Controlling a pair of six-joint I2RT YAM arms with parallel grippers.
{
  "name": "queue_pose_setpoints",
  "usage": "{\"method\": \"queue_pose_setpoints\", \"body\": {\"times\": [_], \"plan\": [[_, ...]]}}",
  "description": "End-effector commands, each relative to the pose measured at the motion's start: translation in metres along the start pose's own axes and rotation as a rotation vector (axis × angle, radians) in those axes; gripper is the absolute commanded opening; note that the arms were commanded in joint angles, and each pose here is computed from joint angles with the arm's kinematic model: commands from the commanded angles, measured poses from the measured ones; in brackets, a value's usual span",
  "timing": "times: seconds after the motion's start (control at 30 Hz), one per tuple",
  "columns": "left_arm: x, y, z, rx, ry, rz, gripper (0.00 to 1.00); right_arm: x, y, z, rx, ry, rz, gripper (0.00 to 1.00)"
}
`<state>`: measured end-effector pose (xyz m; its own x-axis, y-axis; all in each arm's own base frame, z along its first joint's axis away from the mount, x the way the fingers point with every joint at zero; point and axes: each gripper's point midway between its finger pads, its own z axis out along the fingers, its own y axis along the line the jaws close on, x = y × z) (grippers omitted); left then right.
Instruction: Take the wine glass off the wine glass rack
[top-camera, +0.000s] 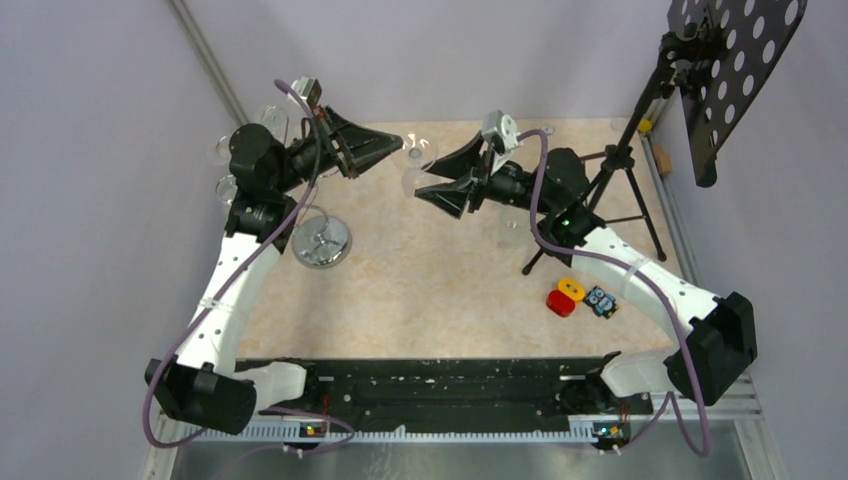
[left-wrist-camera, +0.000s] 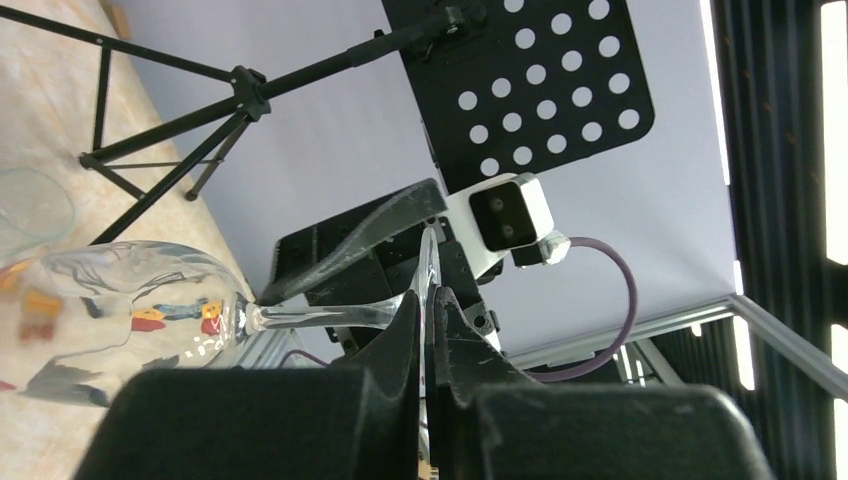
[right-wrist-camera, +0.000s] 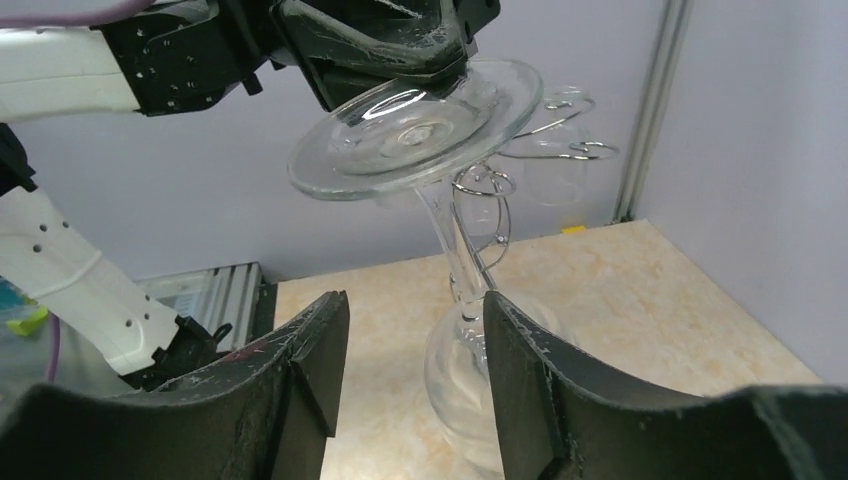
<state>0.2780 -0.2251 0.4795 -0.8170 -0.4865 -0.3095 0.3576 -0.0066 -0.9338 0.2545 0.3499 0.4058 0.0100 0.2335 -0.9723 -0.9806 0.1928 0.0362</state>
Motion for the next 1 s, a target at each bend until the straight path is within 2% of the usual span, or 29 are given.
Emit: {"method": "queue_pose_setpoints", "body": {"times": [0.0, 0.33, 0.47, 0.57, 0.6, 0.63, 0.77, 0.87, 0.97], "plan": [[0.015, -0.013, -0.014, -0.009, -0.011, 0.105, 0.00, -0.032, 0.021, 0.010, -0.117, -0.067, -0.139, 0.50], [0.036, -0.015, -0.031, 0.000, 0.000, 0.098, 0.00, -0.019, 0.038, 0.020, -0.200, -0.046, -0.152, 0.43], [0.041, -0.009, -0.035, -0.007, 0.002, 0.080, 0.00, -0.019, 0.054, 0.023, -0.260, -0.058, -0.127, 0.24], [0.046, -0.010, -0.039, -0.003, 0.007, 0.074, 0.00, -0.020, 0.066, 0.024, -0.285, -0.068, -0.097, 0.00], [0.048, -0.010, -0.040, -0.003, 0.008, 0.074, 0.00, -0.020, 0.068, 0.025, -0.280, -0.076, -0.087, 0.00], [0.049, -0.009, -0.041, -0.005, 0.008, 0.075, 0.06, -0.023, 0.069, 0.024, -0.268, -0.090, -0.081, 0.00], [0.054, 0.004, -0.049, -0.047, -0.018, 0.106, 0.54, -0.031, 0.068, 0.016, -0.197, -0.168, -0.025, 0.00], [0.054, 0.028, -0.055, -0.117, -0.063, 0.121, 0.70, -0.036, 0.066, 0.006, -0.139, -0.235, 0.042, 0.00], [0.060, 0.043, -0.061, -0.143, -0.074, 0.109, 0.78, -0.045, 0.063, -0.005, -0.080, -0.301, 0.125, 0.00]]}}
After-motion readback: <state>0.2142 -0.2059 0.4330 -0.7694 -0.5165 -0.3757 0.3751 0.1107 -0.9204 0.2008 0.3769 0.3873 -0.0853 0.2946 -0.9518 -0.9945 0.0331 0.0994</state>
